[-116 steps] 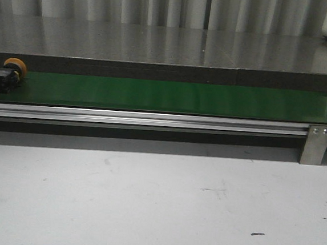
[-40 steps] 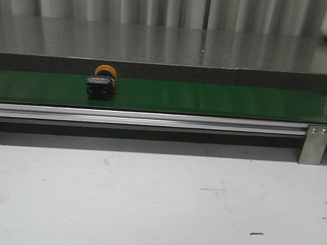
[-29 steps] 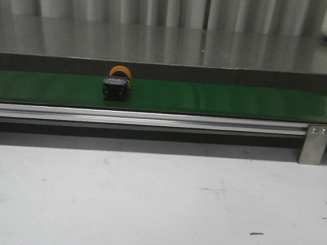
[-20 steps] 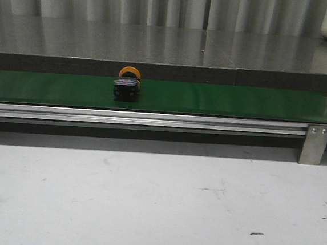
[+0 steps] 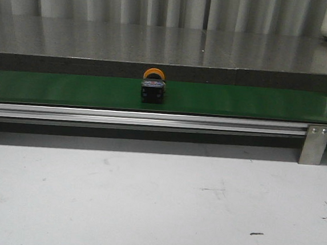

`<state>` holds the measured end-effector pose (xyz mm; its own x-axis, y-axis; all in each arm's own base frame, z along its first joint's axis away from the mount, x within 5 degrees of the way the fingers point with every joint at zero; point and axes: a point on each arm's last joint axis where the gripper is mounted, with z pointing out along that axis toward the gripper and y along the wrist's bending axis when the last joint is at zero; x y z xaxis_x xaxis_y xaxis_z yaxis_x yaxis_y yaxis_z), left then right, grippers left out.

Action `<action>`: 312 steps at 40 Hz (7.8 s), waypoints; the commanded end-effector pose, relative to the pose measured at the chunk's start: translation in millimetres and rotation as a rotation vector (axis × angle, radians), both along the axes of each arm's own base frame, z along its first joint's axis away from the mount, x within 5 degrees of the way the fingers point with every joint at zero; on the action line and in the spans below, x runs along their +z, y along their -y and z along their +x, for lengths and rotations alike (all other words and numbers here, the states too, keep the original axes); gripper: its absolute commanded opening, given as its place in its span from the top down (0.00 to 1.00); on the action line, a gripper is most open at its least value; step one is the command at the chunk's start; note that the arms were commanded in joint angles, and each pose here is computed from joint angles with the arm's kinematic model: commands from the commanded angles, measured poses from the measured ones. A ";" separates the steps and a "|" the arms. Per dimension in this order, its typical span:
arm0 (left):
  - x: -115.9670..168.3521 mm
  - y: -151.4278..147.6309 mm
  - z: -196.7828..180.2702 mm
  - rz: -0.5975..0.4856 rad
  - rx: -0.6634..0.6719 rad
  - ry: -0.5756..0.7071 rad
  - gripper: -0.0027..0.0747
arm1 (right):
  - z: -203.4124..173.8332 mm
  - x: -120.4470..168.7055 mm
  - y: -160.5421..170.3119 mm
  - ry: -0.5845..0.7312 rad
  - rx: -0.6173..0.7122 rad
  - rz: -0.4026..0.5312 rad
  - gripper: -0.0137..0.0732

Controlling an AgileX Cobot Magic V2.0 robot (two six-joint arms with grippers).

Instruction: Move button from left to right

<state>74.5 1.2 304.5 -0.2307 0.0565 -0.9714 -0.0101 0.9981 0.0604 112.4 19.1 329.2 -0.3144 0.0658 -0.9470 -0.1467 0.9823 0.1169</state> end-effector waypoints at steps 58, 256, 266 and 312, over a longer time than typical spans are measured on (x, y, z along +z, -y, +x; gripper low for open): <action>15.2 0.0 1.4 -0.007 0.001 0.102 0.99 | 46.1 16.7 -4.4 -0.016 -0.011 -0.003 0.10; 15.2 0.0 1.4 -0.007 0.001 0.102 0.99 | -42.3 -17.2 12.3 0.299 -0.083 -0.024 0.92; 15.2 0.0 1.4 -0.007 0.001 0.102 0.99 | -42.3 -17.2 12.3 0.299 -0.083 -0.024 0.92; -76.4 1.4 -26.0 -0.101 -0.017 0.260 0.99 | -42.3 -17.2 12.3 0.299 -0.083 -0.024 0.92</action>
